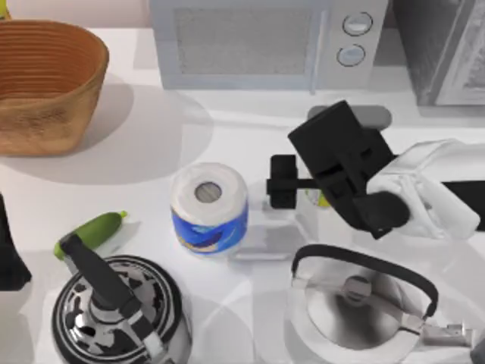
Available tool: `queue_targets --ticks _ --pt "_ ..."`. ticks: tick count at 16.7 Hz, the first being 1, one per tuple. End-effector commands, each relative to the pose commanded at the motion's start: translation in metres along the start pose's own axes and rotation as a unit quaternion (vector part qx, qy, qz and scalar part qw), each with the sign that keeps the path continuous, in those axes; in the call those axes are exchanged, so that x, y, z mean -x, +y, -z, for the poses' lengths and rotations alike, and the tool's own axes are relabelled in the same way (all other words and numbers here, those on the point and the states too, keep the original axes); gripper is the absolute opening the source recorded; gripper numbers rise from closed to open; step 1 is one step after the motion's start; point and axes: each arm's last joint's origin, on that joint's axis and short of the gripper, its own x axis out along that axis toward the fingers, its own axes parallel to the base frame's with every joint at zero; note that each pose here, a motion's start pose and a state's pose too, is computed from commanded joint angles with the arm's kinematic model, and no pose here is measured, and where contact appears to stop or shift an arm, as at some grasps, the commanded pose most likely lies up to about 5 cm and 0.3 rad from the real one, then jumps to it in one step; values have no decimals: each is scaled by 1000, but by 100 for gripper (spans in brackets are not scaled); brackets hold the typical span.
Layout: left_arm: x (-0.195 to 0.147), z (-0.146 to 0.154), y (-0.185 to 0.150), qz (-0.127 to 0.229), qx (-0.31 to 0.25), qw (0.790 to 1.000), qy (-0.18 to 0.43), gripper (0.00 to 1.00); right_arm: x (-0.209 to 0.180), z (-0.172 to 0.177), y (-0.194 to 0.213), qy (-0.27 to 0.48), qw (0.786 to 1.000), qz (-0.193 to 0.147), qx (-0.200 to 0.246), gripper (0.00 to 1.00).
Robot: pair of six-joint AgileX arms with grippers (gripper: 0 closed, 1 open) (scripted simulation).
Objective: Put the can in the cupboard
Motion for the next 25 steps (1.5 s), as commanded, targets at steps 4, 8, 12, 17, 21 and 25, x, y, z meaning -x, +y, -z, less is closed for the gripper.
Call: queue_targets --ticks 4,8,12,17,21,25 --pt "0 0 0 0 0 1000 0 100 -4 -1 -3 0 1000 1 -1 100" --pt "0 0 0 0 0 1000 0 100 -31 -2 -5 0 1000 2 -1 100" --pt "0 0 0 0 0 1000 0 100 -58 0 -1 0 1000 0 0 100" --pt "0 0 0 0 0 1000 0 100 -60 0 0 0 1000 0 0 92" --pt "0 0 0 0 0 1000 0 100 -60 0 0 0 1000 0 0 62" --pt "0 0 0 0 0 1000 0 100 -60 0 0 0 1000 0 0 32"
